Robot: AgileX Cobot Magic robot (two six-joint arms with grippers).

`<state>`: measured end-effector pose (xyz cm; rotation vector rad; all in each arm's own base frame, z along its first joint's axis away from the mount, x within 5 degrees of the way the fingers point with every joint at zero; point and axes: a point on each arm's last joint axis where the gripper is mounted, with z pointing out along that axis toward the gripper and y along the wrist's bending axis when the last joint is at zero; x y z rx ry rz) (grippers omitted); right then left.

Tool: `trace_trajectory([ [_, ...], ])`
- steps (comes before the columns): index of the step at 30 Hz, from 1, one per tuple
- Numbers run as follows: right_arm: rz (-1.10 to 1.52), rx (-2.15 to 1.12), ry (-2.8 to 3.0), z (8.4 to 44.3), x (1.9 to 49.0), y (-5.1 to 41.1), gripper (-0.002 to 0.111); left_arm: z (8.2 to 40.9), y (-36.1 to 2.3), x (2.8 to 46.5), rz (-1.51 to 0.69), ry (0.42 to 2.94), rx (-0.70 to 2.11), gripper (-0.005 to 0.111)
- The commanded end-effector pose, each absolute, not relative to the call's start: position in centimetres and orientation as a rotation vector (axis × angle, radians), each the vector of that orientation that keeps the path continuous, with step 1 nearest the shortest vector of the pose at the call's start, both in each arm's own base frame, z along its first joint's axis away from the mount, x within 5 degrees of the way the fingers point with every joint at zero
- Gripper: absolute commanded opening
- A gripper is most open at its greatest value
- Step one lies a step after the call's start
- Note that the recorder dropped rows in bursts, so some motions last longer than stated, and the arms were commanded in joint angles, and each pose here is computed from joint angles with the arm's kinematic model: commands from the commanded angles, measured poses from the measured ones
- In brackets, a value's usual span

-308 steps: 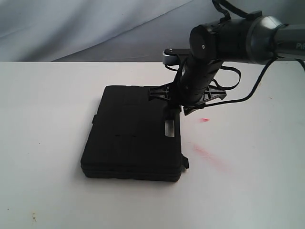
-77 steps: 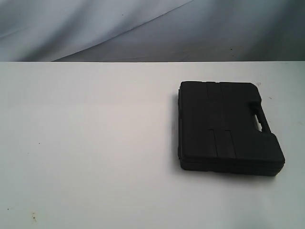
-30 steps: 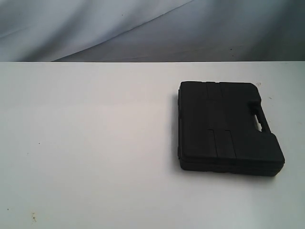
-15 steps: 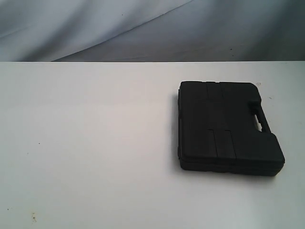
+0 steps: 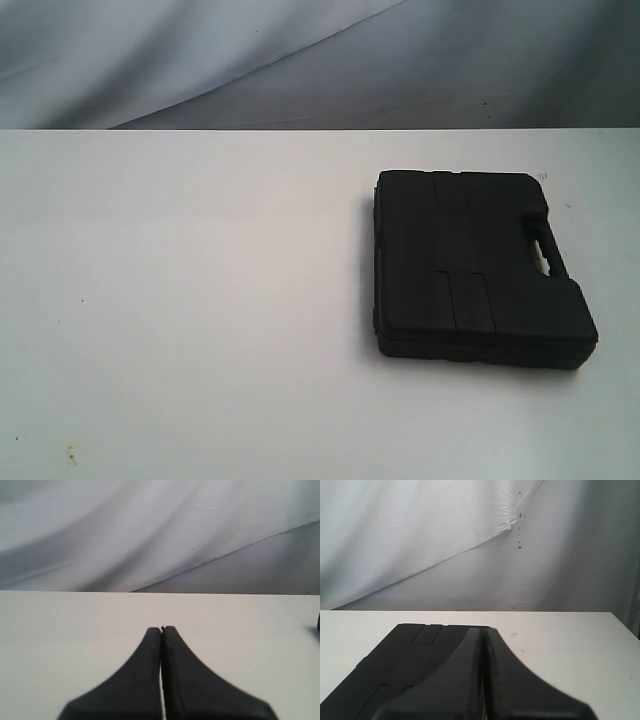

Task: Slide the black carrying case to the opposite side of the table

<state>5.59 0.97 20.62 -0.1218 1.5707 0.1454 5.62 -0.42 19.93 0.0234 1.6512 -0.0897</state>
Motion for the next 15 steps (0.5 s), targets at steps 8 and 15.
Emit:
trace_trajectory([
  [8, 0.141, -0.116, 1.576, 20.46, 5.57, 0.93, 0.000, 19.85, -0.45, 5.60, -0.093, 1.646, 0.027, 0.000],
  [15, 0.141, -0.116, 1.576, 20.46, 5.57, 0.93, 0.000, 19.85, -0.45, 5.60, -0.093, 1.646, 0.027, 0.000],
])
